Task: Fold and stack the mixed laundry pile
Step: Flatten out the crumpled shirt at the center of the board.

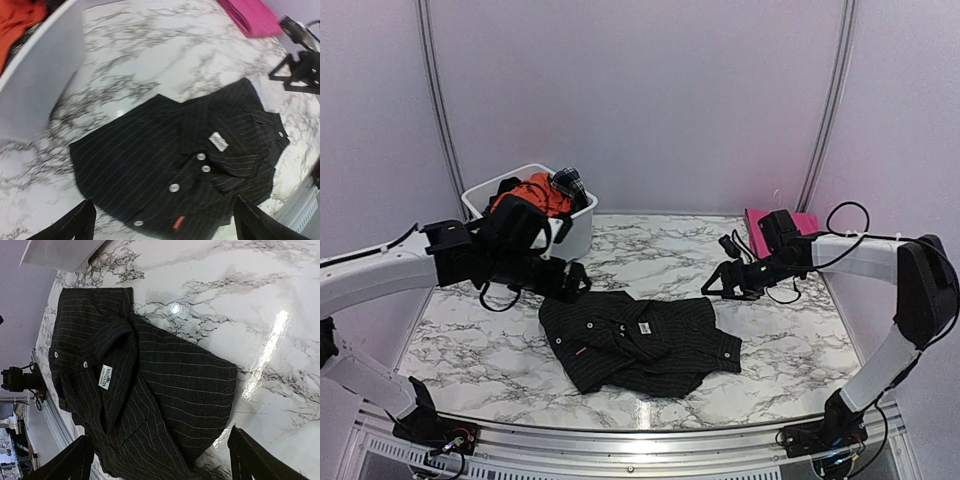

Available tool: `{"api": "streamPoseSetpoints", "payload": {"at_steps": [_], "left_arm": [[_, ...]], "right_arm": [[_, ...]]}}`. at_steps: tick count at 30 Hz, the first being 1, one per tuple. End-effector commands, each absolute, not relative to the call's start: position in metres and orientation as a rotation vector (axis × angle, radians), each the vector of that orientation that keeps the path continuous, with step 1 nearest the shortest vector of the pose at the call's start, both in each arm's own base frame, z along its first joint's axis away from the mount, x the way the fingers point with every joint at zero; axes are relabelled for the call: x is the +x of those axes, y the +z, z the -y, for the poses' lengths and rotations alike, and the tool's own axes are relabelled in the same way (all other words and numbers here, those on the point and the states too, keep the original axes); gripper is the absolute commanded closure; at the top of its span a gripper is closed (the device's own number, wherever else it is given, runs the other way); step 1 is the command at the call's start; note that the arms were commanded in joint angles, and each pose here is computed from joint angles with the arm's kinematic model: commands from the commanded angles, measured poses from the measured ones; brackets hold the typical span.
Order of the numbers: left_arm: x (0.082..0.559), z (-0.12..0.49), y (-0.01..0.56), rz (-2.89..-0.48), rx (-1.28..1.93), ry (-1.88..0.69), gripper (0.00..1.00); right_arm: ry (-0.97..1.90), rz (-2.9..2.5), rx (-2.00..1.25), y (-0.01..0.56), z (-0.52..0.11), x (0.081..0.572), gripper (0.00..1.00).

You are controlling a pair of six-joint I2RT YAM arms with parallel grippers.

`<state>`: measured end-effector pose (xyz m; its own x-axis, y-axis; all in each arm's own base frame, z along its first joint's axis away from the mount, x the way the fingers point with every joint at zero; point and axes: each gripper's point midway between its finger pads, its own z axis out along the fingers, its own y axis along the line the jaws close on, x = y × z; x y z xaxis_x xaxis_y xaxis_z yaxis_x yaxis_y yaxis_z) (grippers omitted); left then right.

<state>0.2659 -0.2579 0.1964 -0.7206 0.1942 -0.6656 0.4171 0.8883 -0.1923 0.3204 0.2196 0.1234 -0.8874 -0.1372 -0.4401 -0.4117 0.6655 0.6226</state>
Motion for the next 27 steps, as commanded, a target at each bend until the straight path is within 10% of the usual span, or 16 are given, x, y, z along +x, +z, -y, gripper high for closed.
{"api": "streamPoseSetpoints", "payload": {"at_steps": [1,12,19,23,27], "left_arm": [[0.249,0.333,0.179,-2.367,0.773,-0.447,0.01],[0.231,0.427,0.081,-2.401,1.305,0.035,0.06],[0.245,0.396,0.061,-2.471,1.254,0.202,0.53],[0.266,0.371,0.101,-2.496,1.022,0.126,0.96],[0.276,0.347,0.167,-2.411,0.756,-0.075,1.00]], "right_arm": [[0.994,-2.580,-0.544,0.109,-0.232,0.308,0.11],[0.885,-2.714,-0.510,0.053,-0.237,0.308,0.14],[0.849,-2.799,-0.461,0.015,-0.234,0.305,0.22],[0.848,-2.835,-0.437,-0.001,-0.231,0.298,0.45],[0.837,-2.843,-0.427,-0.003,-0.230,0.300,0.90]]}}
